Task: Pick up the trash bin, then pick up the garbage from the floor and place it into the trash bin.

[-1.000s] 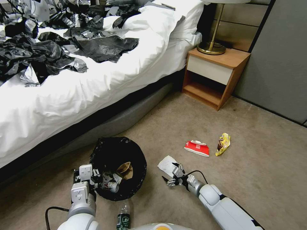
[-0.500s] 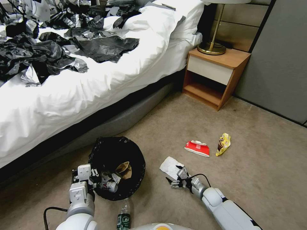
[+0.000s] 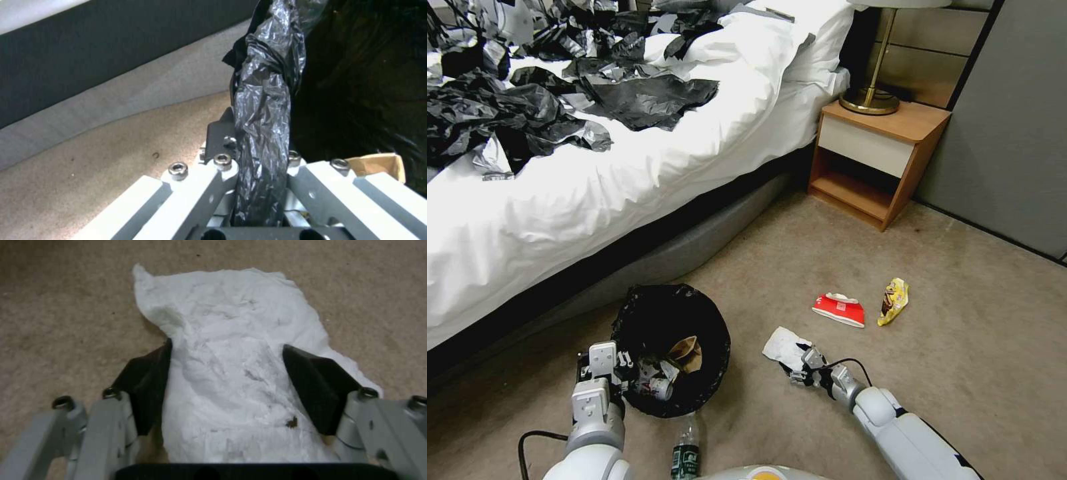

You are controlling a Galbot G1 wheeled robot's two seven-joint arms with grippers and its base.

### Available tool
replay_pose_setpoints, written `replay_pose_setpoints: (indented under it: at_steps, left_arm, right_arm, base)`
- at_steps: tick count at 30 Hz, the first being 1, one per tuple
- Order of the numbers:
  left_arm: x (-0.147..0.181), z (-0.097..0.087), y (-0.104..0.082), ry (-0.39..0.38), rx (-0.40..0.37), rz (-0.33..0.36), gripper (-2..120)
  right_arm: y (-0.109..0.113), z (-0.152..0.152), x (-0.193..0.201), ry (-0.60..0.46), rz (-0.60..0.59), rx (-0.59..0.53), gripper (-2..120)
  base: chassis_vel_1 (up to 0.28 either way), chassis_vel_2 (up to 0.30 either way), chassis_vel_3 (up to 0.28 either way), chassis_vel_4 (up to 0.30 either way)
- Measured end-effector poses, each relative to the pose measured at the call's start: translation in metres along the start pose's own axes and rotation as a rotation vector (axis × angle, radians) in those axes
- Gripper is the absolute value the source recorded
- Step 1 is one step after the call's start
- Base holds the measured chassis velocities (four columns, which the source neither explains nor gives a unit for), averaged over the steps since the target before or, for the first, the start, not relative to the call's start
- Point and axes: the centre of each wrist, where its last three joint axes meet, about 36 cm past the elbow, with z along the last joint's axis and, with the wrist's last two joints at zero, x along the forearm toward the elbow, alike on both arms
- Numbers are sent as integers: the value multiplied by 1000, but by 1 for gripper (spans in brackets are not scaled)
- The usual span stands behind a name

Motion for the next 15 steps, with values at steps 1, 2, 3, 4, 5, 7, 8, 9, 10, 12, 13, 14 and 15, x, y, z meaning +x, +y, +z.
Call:
replay_pose_setpoints:
  at_steps: [1,2,3,4,5,7,8,9,10,12,13,14,15]
  left_arm:
    - [0,0,0,0,0,1,2]
    - [0,0,0,0,0,1,2]
    - [-1,-1,0,-1,1,1,2]
    - [-1,-1,0,-3,2,1,2]
    - [-1,-2,-1,-3,4,3,2]
    - [-1,-2,-1,-3,5,4,2]
    - [-1,-2,-2,-3,5,5,2]
    - [-1,-2,-2,-3,5,5,2]
    - [-1,-2,-2,-4,5,4,2]
    - [-1,-2,-2,-3,5,5,2]
    - [-1,-2,-2,-3,5,5,2]
    - [-1,-2,-1,-2,4,5,2]
    - [-1,-1,-1,-2,4,4,2]
  right_arm:
    - [-3,-1,1,-1,8,-1,56]
    - [-3,-1,1,-1,8,-1,56]
    - [-5,-1,3,0,12,-1,54]
    - [-5,-2,4,-1,13,-1,48]
    - [-8,-2,5,-1,19,-2,43]
    - [-9,-2,6,-2,20,-2,39]
    - [-9,-2,6,-3,20,-3,32]
    - [-9,-2,6,-3,20,-3,32]
    - [-9,-2,7,-4,21,-3,29]
    - [-10,-3,7,-6,22,-1,19]
    - [-10,-3,7,-6,22,-1,19]
    - [-10,-5,6,-10,21,0,14]
    - [-9,-6,6,-14,21,0,9]
  base:
    - [0,0,0,0]
    - [0,0,0,0]
    - [0,0,0,0]
    - [0,0,0,0]
    - [0,0,0,0]
    - [0,0,0,0]
    - [0,0,0,0]
    - [0,0,0,0]
    - [0,0,0,0]
    - [0,0,0,0]
    - [0,0,0,0]
    - [0,0,0,0]
    - [0,0,0,0]
